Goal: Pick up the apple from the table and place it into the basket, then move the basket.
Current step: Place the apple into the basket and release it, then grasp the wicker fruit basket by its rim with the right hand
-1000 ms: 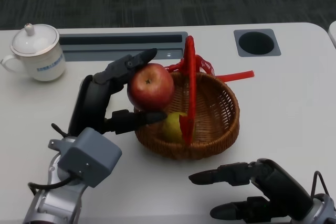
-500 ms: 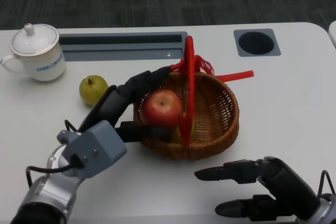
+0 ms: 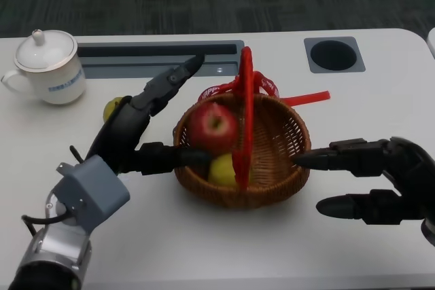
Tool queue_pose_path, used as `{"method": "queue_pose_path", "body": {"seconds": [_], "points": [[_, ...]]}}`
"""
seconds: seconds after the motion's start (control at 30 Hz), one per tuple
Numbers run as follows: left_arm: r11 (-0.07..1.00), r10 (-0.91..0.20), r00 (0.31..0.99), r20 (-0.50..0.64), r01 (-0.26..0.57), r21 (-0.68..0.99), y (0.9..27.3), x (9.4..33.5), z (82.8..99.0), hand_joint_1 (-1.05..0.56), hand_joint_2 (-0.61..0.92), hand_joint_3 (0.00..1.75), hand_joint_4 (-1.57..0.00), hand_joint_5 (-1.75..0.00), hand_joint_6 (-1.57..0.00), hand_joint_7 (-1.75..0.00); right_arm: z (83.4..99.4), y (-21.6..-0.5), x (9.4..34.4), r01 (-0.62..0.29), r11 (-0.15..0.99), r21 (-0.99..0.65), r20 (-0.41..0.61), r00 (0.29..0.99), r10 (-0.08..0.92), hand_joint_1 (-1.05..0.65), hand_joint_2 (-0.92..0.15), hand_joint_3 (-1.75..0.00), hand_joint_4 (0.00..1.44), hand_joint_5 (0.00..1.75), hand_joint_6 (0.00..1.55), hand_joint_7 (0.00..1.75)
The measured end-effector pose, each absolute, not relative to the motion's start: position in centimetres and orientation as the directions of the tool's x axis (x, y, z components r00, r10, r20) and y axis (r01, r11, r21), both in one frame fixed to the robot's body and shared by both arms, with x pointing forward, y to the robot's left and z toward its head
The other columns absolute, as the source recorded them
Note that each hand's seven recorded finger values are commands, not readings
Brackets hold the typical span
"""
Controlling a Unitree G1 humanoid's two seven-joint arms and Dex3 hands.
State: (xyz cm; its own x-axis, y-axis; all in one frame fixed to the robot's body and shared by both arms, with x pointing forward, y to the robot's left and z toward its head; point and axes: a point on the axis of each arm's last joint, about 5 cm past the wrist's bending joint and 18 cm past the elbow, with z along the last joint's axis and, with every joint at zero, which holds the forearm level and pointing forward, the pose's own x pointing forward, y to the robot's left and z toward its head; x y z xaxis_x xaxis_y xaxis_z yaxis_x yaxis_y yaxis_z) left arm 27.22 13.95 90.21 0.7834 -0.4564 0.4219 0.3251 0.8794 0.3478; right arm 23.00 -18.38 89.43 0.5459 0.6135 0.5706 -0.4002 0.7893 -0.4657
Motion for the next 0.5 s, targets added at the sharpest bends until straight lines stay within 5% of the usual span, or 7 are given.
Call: {"method": "queue_pose_path", "body": {"seconds": [0.3,0.5], "points": [[0.948,-0.296,0.815,0.497,0.186,0.259,15.8,24.1,89.5,-0.38,0.92,0.02,-0.43,-0.02,-0.48,-0.02,91.7,-19.2,24.5,-0.385,0.705,-0.596,0.531,0.47,0.705,-0.44,-0.87,0.0,0.95,0.01,0.87,0.02],[0.955,-0.252,0.85,0.462,0.142,0.259,18.7,22.2,88.8,-0.38,0.92,0.04,-0.44,-0.01,-0.49,-0.01,93.1,-19.3,26.6,-0.381,0.573,-0.726,0.401,0.443,0.802,-0.48,-0.87,0.0,0.93,0.0,0.86,0.01]]}}
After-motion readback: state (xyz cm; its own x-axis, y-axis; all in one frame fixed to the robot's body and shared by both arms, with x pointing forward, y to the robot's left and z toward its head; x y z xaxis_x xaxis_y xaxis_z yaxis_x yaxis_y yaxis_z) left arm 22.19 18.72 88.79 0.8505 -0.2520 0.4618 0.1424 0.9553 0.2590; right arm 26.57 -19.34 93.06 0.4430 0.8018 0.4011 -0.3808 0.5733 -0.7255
